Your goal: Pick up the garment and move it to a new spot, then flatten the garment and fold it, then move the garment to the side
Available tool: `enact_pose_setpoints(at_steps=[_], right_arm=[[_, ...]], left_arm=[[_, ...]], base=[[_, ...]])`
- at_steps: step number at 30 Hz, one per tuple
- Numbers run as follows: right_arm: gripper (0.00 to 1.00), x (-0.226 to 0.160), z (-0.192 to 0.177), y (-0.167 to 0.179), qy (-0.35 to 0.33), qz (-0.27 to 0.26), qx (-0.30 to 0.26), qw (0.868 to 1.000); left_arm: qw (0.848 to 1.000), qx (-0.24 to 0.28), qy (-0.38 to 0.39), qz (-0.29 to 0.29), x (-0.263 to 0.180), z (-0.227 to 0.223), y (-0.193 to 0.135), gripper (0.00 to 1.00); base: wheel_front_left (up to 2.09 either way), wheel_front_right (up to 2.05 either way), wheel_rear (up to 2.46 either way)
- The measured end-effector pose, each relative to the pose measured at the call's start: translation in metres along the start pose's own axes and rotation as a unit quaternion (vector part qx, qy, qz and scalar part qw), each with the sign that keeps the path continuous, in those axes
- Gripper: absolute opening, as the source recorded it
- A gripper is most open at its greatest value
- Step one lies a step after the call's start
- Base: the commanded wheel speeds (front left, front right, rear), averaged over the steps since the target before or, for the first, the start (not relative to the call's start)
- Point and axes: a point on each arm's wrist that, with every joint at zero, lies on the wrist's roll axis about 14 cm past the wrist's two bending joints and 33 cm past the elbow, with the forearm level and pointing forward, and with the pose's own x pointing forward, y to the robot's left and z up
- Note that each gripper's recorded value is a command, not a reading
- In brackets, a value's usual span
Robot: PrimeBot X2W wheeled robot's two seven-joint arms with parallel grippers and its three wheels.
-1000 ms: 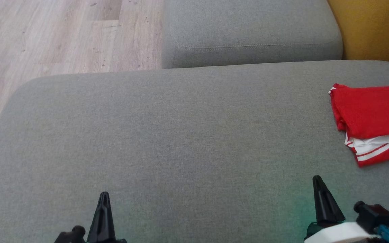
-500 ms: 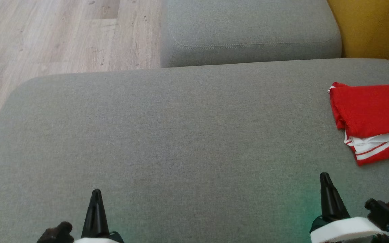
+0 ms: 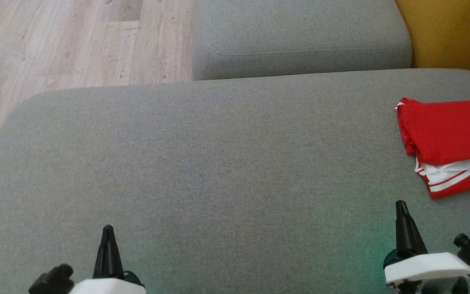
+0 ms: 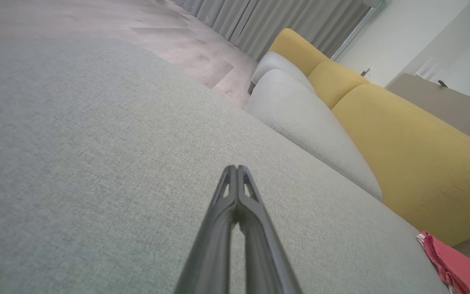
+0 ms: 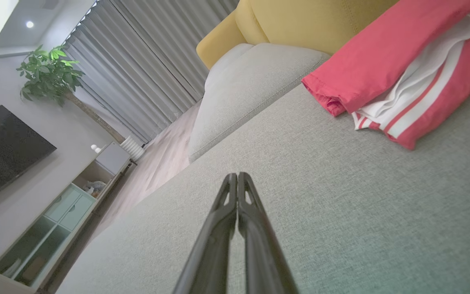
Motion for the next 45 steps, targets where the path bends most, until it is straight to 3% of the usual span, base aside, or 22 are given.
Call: enact_pose_setpoints(at_steps=[23,45], right_arm=[[0.00,0.007,0.010,-0.010,-0.008,-0.020,0.129,0.991],[0.00,0.015,0.024,-0.015,-0.024,-0.026,0.263,0.964]], left_arm=[[0.991,-0.130,0.007,0.002,0.012,0.008,0.004,0.00],[0.965,-0.262,0.011,-0.010,0.025,0.019,0.001,0.00]], base=[[0.00,0.00,0.00],[0.00,0.00,0.00]])
